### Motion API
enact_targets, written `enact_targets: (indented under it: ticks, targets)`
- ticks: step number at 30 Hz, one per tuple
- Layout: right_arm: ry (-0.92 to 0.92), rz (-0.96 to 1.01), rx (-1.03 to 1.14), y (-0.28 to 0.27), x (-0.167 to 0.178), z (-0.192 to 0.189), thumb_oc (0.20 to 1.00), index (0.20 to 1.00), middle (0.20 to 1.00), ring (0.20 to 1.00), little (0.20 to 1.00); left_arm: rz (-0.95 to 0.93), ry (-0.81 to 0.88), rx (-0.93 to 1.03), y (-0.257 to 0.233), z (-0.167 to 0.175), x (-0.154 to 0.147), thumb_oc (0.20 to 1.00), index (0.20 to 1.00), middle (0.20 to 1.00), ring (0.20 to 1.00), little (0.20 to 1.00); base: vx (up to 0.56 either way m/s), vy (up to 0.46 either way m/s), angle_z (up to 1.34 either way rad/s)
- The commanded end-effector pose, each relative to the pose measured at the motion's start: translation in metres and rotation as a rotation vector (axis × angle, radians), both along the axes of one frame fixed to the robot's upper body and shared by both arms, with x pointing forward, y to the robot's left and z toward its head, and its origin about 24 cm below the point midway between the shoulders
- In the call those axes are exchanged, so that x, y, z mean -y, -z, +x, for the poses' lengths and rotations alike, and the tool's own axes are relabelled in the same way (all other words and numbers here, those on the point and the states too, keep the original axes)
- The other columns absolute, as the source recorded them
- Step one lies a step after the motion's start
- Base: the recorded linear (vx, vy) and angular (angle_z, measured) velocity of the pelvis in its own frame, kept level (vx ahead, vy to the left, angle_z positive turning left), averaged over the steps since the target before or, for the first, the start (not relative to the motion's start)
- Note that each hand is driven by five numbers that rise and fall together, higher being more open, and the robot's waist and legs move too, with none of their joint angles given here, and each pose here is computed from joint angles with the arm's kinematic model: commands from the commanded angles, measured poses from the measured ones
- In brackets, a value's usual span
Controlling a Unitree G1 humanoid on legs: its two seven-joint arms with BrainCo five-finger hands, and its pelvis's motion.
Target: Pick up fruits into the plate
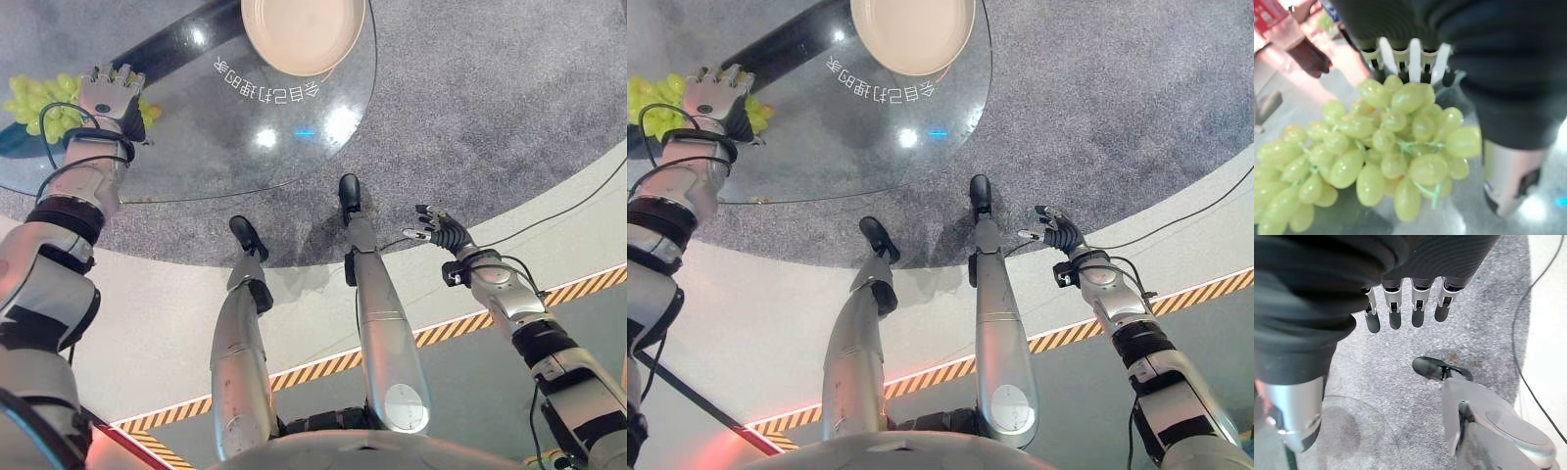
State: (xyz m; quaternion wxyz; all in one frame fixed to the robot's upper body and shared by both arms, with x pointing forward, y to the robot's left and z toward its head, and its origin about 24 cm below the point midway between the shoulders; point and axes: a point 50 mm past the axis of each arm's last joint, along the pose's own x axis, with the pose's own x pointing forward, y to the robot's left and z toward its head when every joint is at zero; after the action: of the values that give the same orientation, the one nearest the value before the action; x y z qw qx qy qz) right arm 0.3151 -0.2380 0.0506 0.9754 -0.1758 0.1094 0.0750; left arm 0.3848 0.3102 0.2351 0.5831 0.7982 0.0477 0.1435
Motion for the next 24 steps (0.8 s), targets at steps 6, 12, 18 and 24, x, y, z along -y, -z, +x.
enact_targets:
  ticks: [6,12,18,24]
  targets:
    - [-0.001,-0.001,0.001,-0.001,0.018,-0.021,1.0,1.0,1.0,1.0,1.0,0.064,-0.236,-0.156,0.026,-0.024,-0.044,1.0,1.0,1.0,1.0,1.0,-0.01,0.019,-0.02]
    - [-0.02,0.043,0.064,-0.011,0.014,-0.02,1.0,1.0,1.0,1.0,1.0,0.232,-0.304,-0.04,0.022,-0.034,-0.06,1.0,1.0,1.0,1.0,1.0,0.01,-0.003,0.0]
    - [-0.036,0.089,0.137,-0.026,0.003,-0.013,1.0,1.0,1.0,1.0,1.0,0.361,-0.3,-0.059,0.039,-0.041,-0.066,1.0,1.0,1.0,1.0,1.0,-0.04,-0.023,0.0]
    - [-0.043,0.096,0.164,-0.039,0.0,-0.011,1.0,1.0,1.0,1.0,1.0,0.41,-0.3,-0.066,0.063,-0.048,-0.064,1.0,1.0,1.0,1.0,1.0,-0.01,0.013,0.0]
